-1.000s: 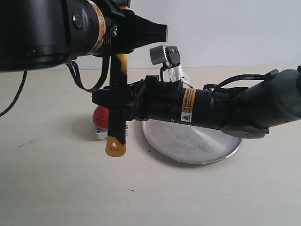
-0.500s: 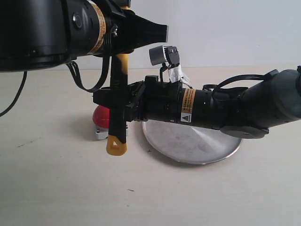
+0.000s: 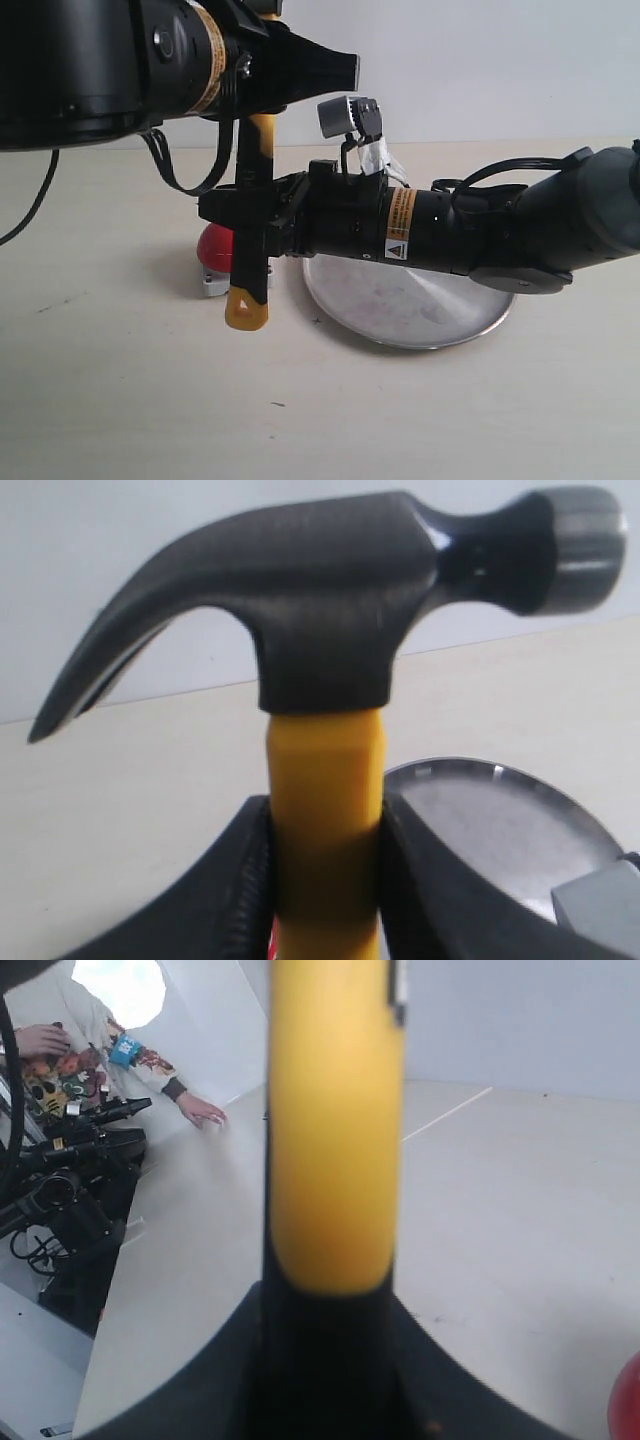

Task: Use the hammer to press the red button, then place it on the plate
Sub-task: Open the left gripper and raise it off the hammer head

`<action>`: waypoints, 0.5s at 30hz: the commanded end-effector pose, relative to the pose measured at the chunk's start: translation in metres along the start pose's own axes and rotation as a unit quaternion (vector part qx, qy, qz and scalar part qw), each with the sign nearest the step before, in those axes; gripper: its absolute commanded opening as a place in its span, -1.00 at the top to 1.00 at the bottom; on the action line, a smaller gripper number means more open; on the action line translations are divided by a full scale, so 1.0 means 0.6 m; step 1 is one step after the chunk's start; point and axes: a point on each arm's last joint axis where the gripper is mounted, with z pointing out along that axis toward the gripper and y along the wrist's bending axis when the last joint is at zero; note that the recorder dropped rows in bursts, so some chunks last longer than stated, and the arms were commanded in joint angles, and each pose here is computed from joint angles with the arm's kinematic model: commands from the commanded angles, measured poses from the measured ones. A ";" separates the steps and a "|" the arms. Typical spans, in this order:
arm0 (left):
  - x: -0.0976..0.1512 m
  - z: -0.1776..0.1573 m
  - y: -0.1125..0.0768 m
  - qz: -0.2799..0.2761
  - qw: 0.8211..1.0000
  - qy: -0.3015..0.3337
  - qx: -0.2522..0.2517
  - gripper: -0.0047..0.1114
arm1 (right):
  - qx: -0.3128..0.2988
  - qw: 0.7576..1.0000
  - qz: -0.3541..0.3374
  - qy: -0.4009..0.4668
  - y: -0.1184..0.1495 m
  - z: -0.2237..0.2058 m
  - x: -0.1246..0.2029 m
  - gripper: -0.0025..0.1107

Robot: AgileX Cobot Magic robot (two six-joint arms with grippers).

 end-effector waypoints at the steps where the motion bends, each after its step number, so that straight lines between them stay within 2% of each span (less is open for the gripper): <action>1: -0.015 -0.008 -0.007 0.010 0.999 -0.024 0.030 0.04 | 0.006 1.000 0.005 0.010 -0.003 0.001 0.001 0.96; 4: -0.015 -0.008 -0.006 0.018 0.999 -0.024 0.027 -0.47 | 0.006 1.000 0.005 0.010 -0.003 0.001 0.001 0.96; 6: -0.014 -0.008 -0.003 0.016 1.000 -0.022 0.014 -0.61 | 0.006 1.000 0.005 0.010 -0.003 0.001 0.001 0.96; 9: -0.013 -0.008 0.008 0.026 0.999 -0.018 -0.020 -0.66 | 0.007 1.000 0.005 0.010 -0.003 0.001 0.001 0.96; 13: -0.017 -0.014 0.022 0.078 0.995 -0.014 -0.058 -0.66 | 0.010 1.000 0.009 0.005 -0.004 0.001 0.000 0.96; 15: -0.021 -0.021 0.028 0.084 0.994 -0.015 -0.067 -0.66 | 0.012 1.000 0.010 0.004 -0.005 0.001 -0.001 0.96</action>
